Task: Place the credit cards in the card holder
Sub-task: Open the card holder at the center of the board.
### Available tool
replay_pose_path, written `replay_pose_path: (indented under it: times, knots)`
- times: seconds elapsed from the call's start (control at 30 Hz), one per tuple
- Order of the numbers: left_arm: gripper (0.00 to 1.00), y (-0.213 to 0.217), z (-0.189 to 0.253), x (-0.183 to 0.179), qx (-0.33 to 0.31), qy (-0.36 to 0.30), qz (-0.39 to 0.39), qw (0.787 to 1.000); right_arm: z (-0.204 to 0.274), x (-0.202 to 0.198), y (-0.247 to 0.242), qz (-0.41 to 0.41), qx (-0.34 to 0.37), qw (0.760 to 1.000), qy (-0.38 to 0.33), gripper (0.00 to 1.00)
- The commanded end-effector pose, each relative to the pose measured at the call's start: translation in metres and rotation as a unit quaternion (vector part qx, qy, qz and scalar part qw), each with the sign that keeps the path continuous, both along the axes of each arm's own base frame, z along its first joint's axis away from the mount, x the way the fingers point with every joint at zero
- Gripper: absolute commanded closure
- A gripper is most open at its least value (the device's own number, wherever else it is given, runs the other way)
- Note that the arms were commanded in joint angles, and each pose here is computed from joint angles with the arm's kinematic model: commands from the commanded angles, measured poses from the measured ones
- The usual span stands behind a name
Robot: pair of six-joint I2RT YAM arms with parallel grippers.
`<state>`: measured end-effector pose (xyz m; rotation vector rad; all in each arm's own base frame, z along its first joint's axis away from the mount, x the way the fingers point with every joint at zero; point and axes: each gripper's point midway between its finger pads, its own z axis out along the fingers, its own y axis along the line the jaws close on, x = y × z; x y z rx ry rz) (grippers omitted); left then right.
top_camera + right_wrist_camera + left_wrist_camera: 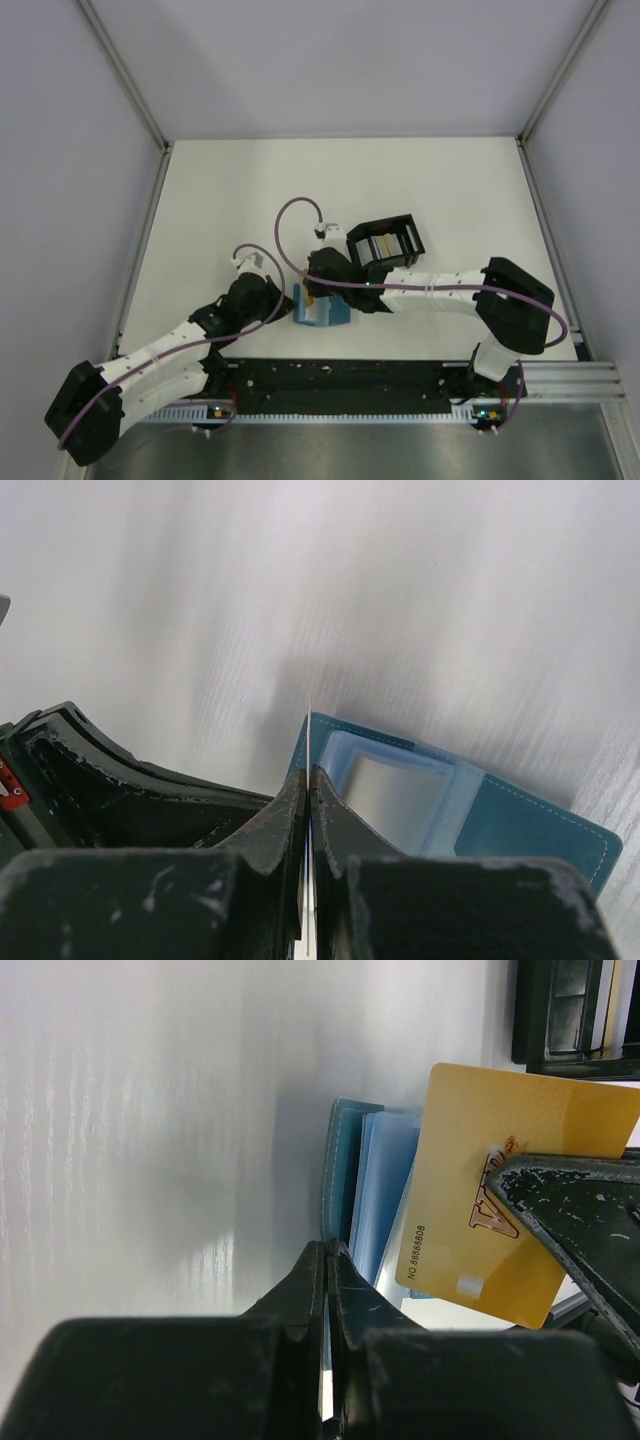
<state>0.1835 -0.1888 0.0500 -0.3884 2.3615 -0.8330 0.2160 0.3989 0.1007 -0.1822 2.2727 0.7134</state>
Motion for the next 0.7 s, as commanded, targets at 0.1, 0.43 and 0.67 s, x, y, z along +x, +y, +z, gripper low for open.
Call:
replay_pose_path:
  times: [0.1,0.43,0.67]
  knots:
    - [1.00,-0.005,0.009,0.001,-0.017,-0.008,-0.001,1.000,0.016,0.006,0.019,-0.008,0.026,0.999,-0.018,1.00]
    - [1.00,-0.005,0.008,0.000,-0.020,-0.010,-0.001,1.000,0.007,0.007,0.016,-0.025,0.000,0.999,-0.027,1.00]
    - [1.00,-0.004,0.009,0.001,-0.018,-0.011,0.001,1.000,0.003,0.005,-0.012,-0.042,-0.080,0.995,-0.049,1.00]
